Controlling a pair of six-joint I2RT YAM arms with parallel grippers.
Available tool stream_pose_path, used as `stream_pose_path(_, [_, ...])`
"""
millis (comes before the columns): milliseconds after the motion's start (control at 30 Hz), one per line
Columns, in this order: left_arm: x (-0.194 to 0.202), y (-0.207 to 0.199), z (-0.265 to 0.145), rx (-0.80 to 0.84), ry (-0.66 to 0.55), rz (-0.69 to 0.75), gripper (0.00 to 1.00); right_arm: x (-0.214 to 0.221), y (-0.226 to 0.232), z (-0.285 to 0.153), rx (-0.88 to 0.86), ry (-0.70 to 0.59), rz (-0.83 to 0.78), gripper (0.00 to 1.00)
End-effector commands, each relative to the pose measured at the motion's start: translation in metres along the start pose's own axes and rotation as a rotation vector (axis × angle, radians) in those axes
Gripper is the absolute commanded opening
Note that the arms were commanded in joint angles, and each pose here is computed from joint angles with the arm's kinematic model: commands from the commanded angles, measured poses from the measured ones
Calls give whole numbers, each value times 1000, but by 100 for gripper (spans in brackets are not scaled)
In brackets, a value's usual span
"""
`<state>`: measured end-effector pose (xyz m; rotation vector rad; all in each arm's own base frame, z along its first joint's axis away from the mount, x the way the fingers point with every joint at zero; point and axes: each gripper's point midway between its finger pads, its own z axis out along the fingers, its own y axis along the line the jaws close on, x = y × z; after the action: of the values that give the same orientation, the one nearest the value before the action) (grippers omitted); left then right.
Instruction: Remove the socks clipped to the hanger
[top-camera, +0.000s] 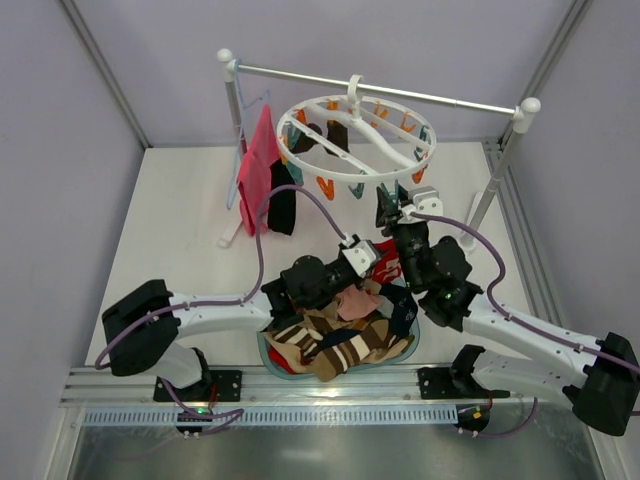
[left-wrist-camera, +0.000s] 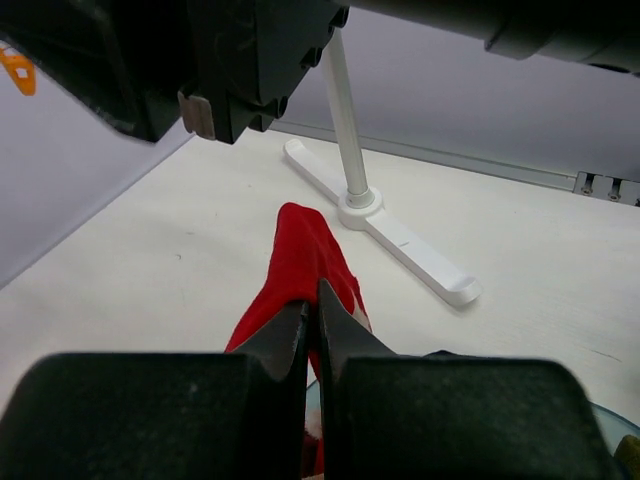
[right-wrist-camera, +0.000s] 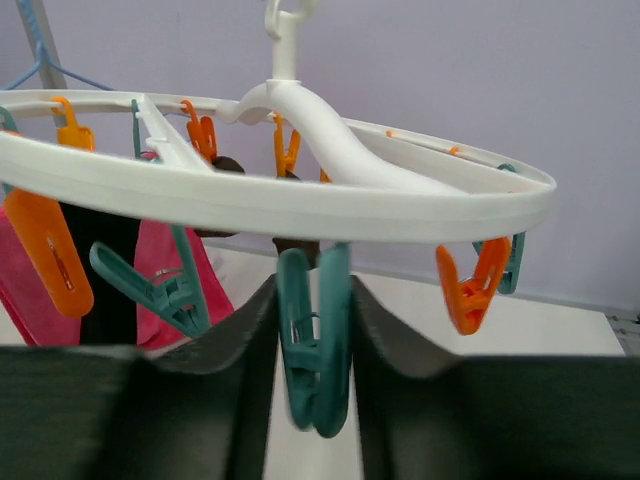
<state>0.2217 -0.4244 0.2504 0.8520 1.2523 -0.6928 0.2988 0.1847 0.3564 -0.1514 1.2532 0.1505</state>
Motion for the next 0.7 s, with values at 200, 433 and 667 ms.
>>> stream_pose_path(200, [-45,20,-19,-70,-69,-28,0,-8,-11,-13,21,-27,87,96])
stream_pose_path(433, [-96,36,-37,-108,-111,-45,0,1,-25,-31,35,-24,108,99])
stream_pose_path(667, [-123,24,-70,-4,-134,-145,0,12,-42,-39,110,1,84,100])
